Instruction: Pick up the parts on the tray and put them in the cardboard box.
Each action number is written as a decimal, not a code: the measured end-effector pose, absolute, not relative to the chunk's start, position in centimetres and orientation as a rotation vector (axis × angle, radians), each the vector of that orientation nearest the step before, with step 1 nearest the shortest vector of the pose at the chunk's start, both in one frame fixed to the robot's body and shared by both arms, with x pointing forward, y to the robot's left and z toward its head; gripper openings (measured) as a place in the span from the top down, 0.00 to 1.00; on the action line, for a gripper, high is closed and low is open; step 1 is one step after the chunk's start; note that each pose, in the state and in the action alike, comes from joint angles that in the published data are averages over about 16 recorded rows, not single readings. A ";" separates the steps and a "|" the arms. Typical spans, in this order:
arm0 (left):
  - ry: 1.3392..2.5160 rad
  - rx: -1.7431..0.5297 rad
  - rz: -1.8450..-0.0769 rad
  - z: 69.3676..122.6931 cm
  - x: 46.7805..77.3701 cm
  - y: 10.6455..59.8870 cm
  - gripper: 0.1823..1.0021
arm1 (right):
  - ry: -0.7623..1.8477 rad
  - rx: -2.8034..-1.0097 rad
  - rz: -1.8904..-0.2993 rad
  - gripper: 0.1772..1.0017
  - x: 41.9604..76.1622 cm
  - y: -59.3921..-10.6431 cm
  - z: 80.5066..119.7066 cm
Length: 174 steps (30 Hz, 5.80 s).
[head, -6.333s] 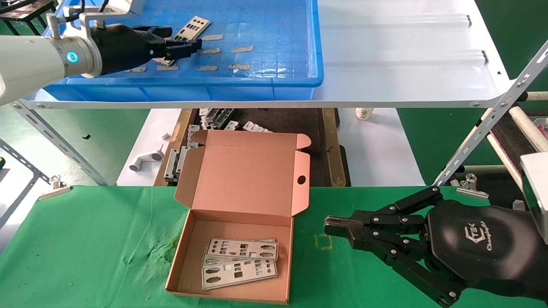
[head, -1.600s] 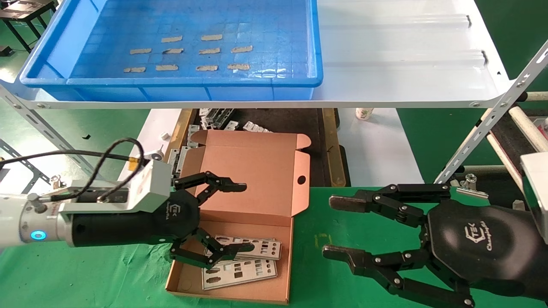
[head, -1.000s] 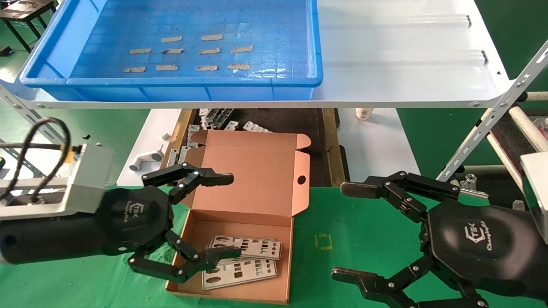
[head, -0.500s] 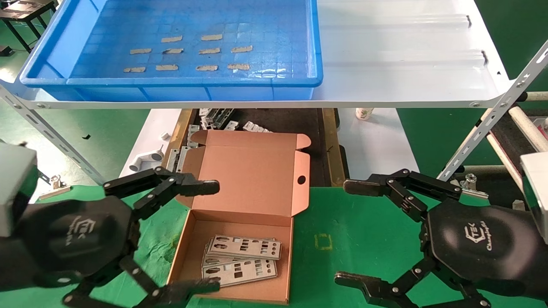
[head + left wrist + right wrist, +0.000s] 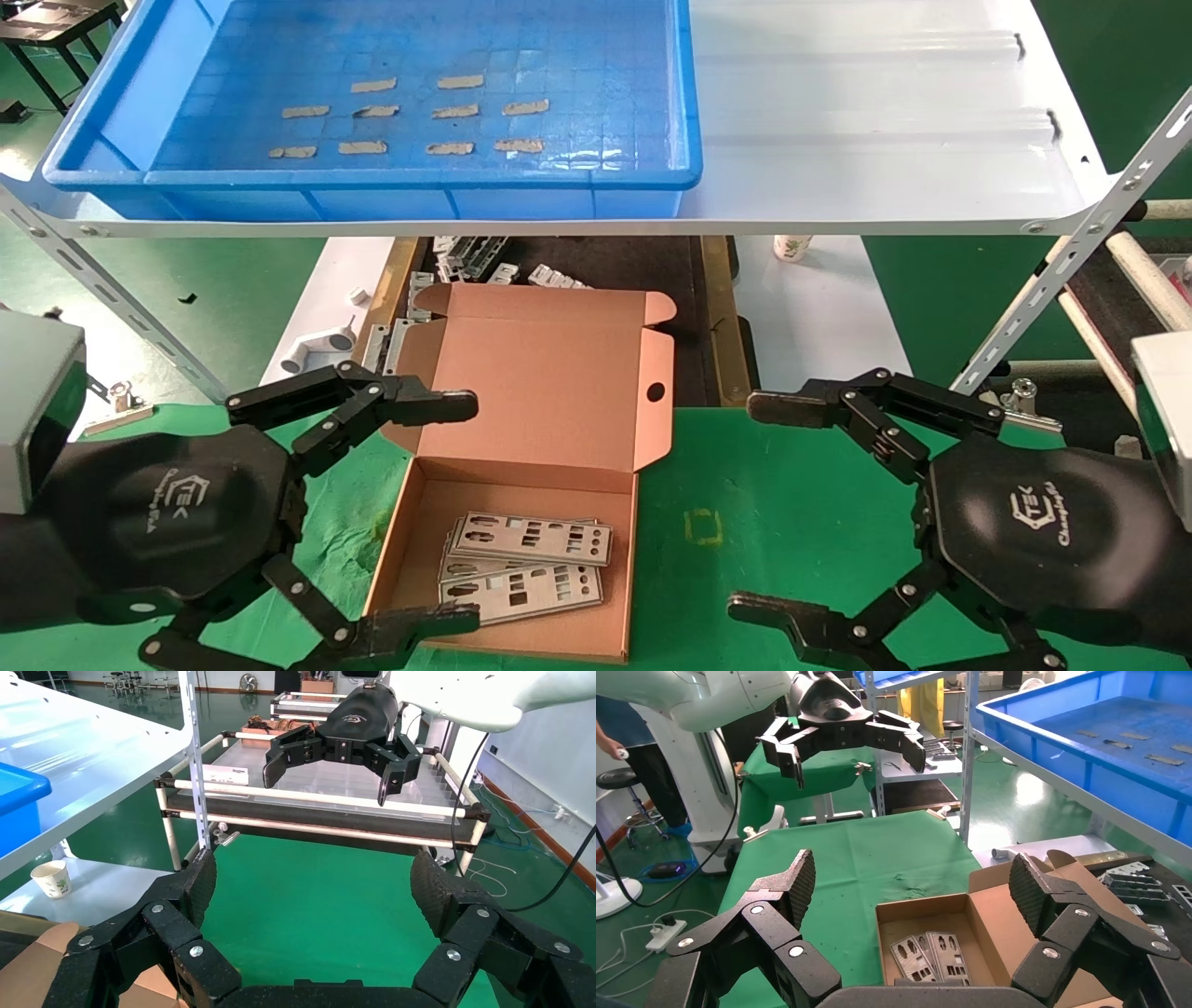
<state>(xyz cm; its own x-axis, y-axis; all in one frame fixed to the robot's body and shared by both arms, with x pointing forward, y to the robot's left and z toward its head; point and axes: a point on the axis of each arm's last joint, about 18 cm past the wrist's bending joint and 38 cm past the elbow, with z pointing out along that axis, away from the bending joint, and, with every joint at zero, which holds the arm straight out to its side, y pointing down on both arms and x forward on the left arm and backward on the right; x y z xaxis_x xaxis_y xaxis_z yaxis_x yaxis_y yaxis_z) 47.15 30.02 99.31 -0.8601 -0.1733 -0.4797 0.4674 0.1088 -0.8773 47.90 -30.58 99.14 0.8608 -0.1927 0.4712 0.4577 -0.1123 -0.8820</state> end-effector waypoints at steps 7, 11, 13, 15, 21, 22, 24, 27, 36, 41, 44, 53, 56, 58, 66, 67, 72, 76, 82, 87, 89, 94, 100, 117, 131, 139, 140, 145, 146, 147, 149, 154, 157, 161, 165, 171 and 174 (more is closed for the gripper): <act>1.924 0.282 -1.800 99.3 47.4 30.0 0.00 | -0.213 -1.593 -0.558 0.00 47.9 -30.6 99.1; 1.924 0.280 -1.799 99.2 47.4 30.0 0.00 | -0.213 -1.593 -0.558 0.00 47.9 -30.6 99.1; 1.924 0.279 -1.799 99.2 47.5 30.0 0.00 | -0.213 -1.593 -0.558 0.00 47.9 -30.6 99.1; 1.924 0.279 -1.799 99.2 47.5 30.0 0.00 | -0.213 -1.593 -0.558 0.00 47.9 -30.6 99.1; 1.924 0.278 -1.798 99.2 47.5 30.0 0.00 | -0.213 -1.593 -0.558 0.00 47.9 -30.6 99.1; 1.924 0.277 -1.798 99.2 47.6 30.0 0.00 | -0.213 -1.593 -0.558 0.00 47.9 -30.6 99.1; 1.924 0.277 -1.798 99.2 47.6 30.0 0.00 | -0.213 -1.593 -0.558 0.00 47.9 -30.6 99.1; 1.924 0.277 -1.798 99.2 47.6 30.0 0.00 | -0.213 -1.593 -0.558 0.00 47.9 -30.6 99.1; 1.924 0.276 -1.798 99.2 47.6 30.0 0.00 | -0.213 -1.593 -0.558 0.00 47.9 -30.6 99.1; 1.925 0.276 -1.798 99.2 47.6 30.0 0.00 | -0.213 -1.593 -0.558 0.00 47.9 -30.6 99.1; 1.925 0.276 -1.798 99.2 47.6 30.0 0.00 | -0.213 -1.593 -0.558 0.00 47.9 -30.6 99.1; 1.925 0.276 -1.797 99.2 47.6 30.0 0.00 | -0.213 -1.593 -0.558 0.00 47.9 -30.6 99.1; 1.925 0.276 -1.797 99.2 47.6 30.0 0.00 | -0.213 -1.593 -0.557 0.00 47.9 -30.6 99.1; 1.925 0.276 -1.797 99.2 47.6 30.0 0.00 | -0.213 -1.593 -0.557 0.00 47.9 -30.6 99.1; 1.925 0.276 -1.797 99.2 47.6 30.0 0.00 | -0.213 -1.593 -0.557 0.00 47.9 -30.6 99.1; 1.925 0.276 -1.797 99.2 47.6 30.0 0.00 | -0.213 -1.593 -0.557 0.00 47.9 -30.6 99.1; 1.924 0.276 -1.797 99.2 47.6 30.0 0.00 | -0.213 -1.593 -0.557 0.00 47.9 -30.6 99.1; 1.924 0.276 -1.798 99.2 47.6 30.0 0.00 | -0.213 -1.593 -0.557 0.00 47.9 -30.6 99.1; 1.924 0.276 -1.798 99.2 47.6 30.0 0.00 | -0.213 -1.593 -0.557 0.00 47.9 -30.6 99.1; 1.924 0.276 -1.798 99.2 47.6 30.0 0.00 | -0.213 -1.593 -0.557 0.00 47.9 -30.6 99.1; 1.924 0.276 -1.798 99.2 47.6 30.0 0.00 | -0.213 -1.593 -0.557 0.00 47.9 -30.6 99.1; 1.924 0.276 -1.798 99.2 47.6 30.0 0.00 | -0.213 -1.593 -0.557 0.00 47.9 -30.6 99.1; 1.924 0.276 -1.798 99.2 47.6 30.0 0.00 | -0.213 -1.593 -0.557 0.00 47.9 -30.6 99.1; 1.924 0.276 -1.798 99.2 47.6 30.0 0.00 | -0.213 -1.593 -0.557 0.00 47.9 -30.6 99.1; 1.924 0.276 -1.798 99.2 47.6 30.0 0.00 | -0.213 -1.593 -0.557 0.00 47.9 -30.6 99.1; 1.924 0.276 -1.798 99.2 47.6 30.0 0.00 | -0.213 -1.593 -0.557 0.00 47.9 -30.6 99.1; 1.924 0.276 -1.798 99.2 47.6 30.0 0.00 | -0.213 -1.593 -0.557 0.00 47.9 -30.6 99.1; 1.924 0.276 -1.798 99.2 47.6 30.0 0.00 | -0.213 -1.593 -0.557 0.00 47.9 -30.6 99.1; 1.924 0.276 -1.798 99.2 47.6 30.0 0.00 | -0.213 -1.593 -0.557 0.00 47.9 -30.6 99.1; 1.924 0.276 -1.798 99.2 47.6 30.0 0.00 | -0.213 -1.593 -0.557 0.00 47.9 -30.6 99.1; 1.924 0.276 -1.798 99.2 47.6 30.0 0.00 | -0.213 -1.593 -0.557 0.00 47.9 -30.6 99.1; 1.924 0.276 -1.798 99.2 47.6 30.0 0.00 | -0.213 -1.593 -0.557 0.00 47.9 -30.6 99.1; 1.924 0.276 -1.798 99.2 47.6 30.0 0.00 | -0.213 -1.593 -0.557 0.00 47.9 -30.6 99.1; 1.924 0.276 -1.798 99.2 47.6 30.0 0.00 | -0.213 -1.593 -0.557 0.00 47.9 -30.6 99.1; 1.924 0.276 -1.798 99.2 47.6 30.0 0.00 | -0.213 -1.593 -0.557 0.00 47.9 -30.6 99.1; 1.924 0.276 -1.798 99.2 47.6 30.0 0.00 | -0.213 -1.593 -0.557 0.00 47.9 -30.6 99.1; 1.924 0.276 -1.798 99.2 47.6 30.0 0.00 | -0.213 -1.593 -0.557 0.00 47.9 -30.6 99.1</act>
<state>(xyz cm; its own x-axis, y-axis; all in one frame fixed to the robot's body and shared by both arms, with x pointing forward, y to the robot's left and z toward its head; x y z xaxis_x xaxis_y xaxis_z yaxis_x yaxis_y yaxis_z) 47.64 30.00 99.18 -0.8601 -0.1791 -0.4777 0.4644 0.1127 -0.8784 47.89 -30.57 99.14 0.8609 -0.1922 0.4711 0.4576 -0.1122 -0.8821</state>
